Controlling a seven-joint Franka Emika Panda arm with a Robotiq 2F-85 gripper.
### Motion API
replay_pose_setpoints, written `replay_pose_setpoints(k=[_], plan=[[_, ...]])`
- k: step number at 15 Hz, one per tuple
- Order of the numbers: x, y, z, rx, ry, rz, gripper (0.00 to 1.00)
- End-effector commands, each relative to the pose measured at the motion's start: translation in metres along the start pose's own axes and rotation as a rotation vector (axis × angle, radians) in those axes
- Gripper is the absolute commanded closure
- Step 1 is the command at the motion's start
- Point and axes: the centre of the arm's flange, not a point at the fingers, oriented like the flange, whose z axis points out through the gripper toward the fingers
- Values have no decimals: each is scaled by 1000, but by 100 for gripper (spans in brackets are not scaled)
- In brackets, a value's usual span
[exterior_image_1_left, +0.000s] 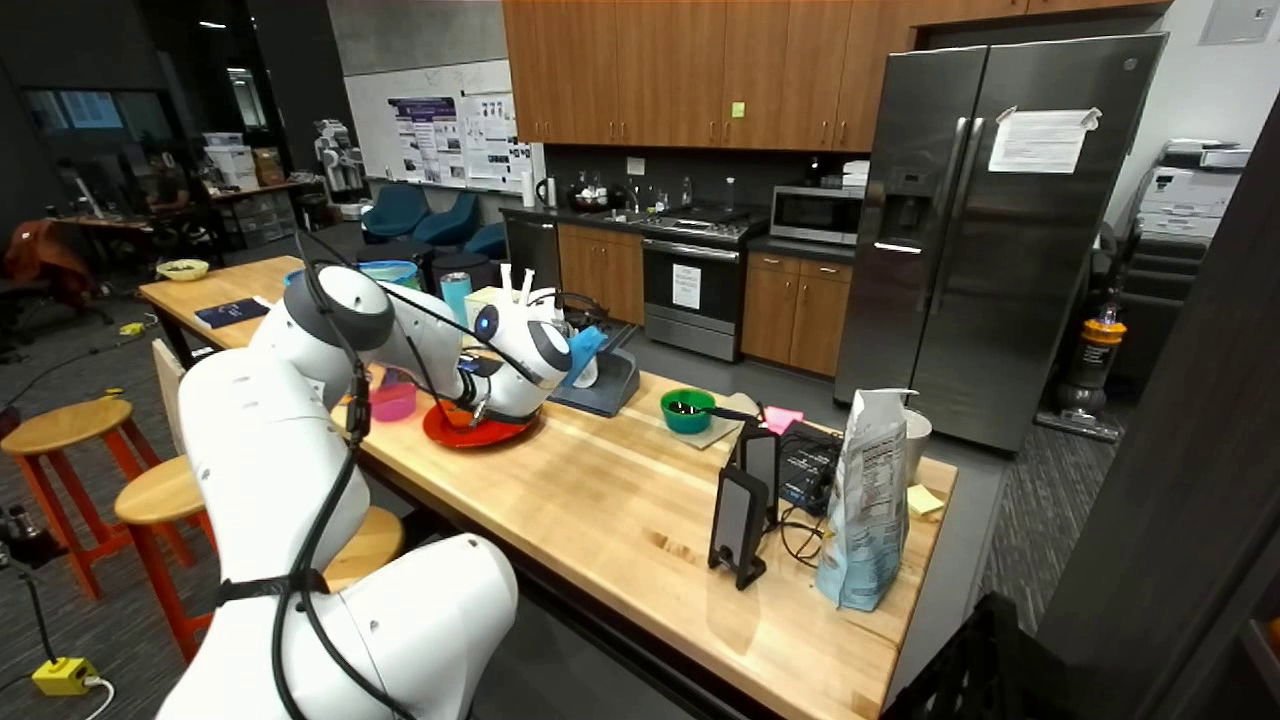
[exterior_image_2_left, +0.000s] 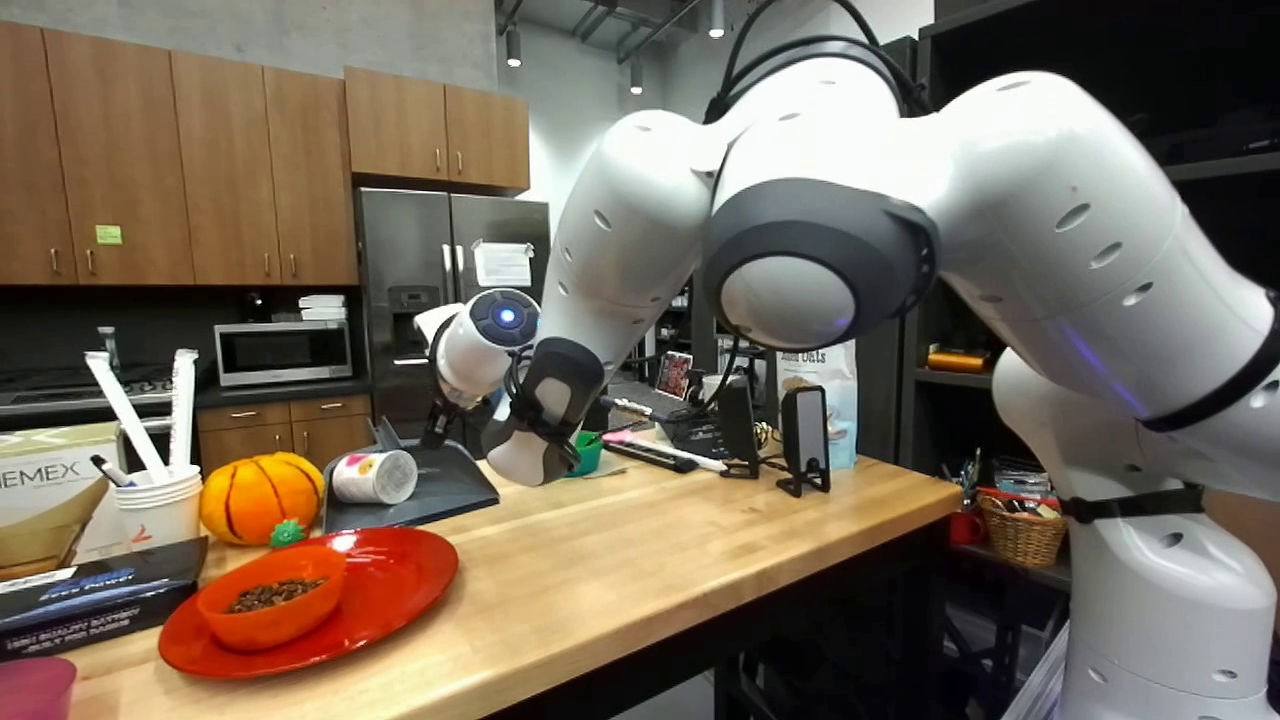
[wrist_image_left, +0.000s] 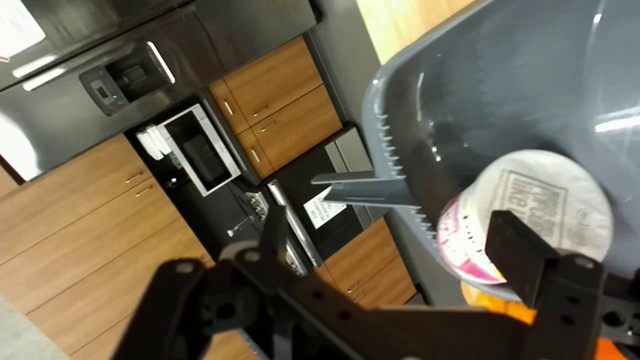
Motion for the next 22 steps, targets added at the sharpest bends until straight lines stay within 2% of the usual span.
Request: replay_pose_setpoints(k=[1,4,5,14,22], plan=[[-7,-22,-28,110,-24,-89,0],[-11,-28,-45,138,-8,-126,0],[-13,-27,-63,133,3,-127,0],[-25,18,-146,104,58,-97,0],[-22,46,-195,108,140,-36,0]])
